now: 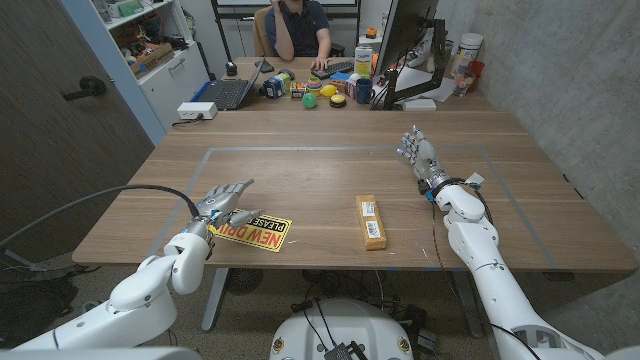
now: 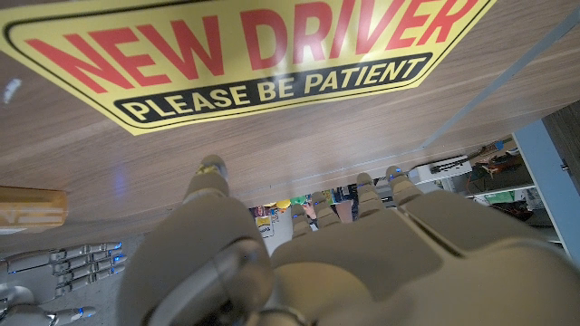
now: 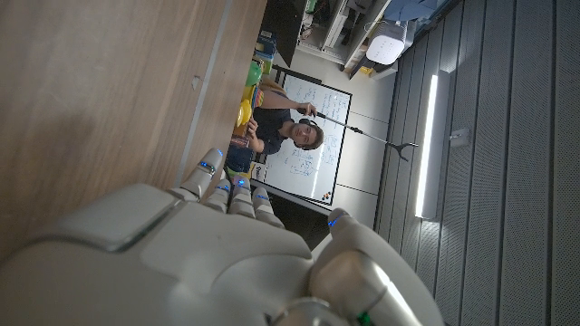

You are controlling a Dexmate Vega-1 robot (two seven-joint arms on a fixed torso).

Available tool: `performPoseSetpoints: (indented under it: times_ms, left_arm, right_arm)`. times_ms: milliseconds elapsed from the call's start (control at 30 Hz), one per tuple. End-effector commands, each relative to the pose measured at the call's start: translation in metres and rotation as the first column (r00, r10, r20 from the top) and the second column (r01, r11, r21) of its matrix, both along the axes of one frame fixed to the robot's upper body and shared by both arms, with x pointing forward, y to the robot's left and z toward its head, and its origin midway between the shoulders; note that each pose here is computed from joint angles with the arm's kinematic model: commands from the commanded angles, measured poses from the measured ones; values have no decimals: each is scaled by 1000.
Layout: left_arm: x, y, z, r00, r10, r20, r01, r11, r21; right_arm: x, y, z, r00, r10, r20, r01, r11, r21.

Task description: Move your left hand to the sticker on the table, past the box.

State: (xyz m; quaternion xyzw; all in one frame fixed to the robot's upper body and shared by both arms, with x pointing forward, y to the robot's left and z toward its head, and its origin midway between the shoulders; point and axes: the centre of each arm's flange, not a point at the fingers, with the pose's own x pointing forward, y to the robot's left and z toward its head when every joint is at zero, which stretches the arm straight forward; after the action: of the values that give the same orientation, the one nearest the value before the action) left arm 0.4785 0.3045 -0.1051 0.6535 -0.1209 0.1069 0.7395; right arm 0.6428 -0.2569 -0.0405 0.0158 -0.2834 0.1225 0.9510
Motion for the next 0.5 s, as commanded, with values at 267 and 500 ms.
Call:
performPoseSetpoints:
  times_ms: [267, 500]
  left_arm:
    - [1, 2, 3, 999, -2, -33, 3, 1000, 19]
    - [3, 1, 3, 998, 5, -66, -3, 1000, 22]
  right_arm:
    - [0, -3, 6, 1000, -4, -3, 4, 1000, 6]
    - [0, -4, 4, 1000, -7, -4, 7, 1000, 10]
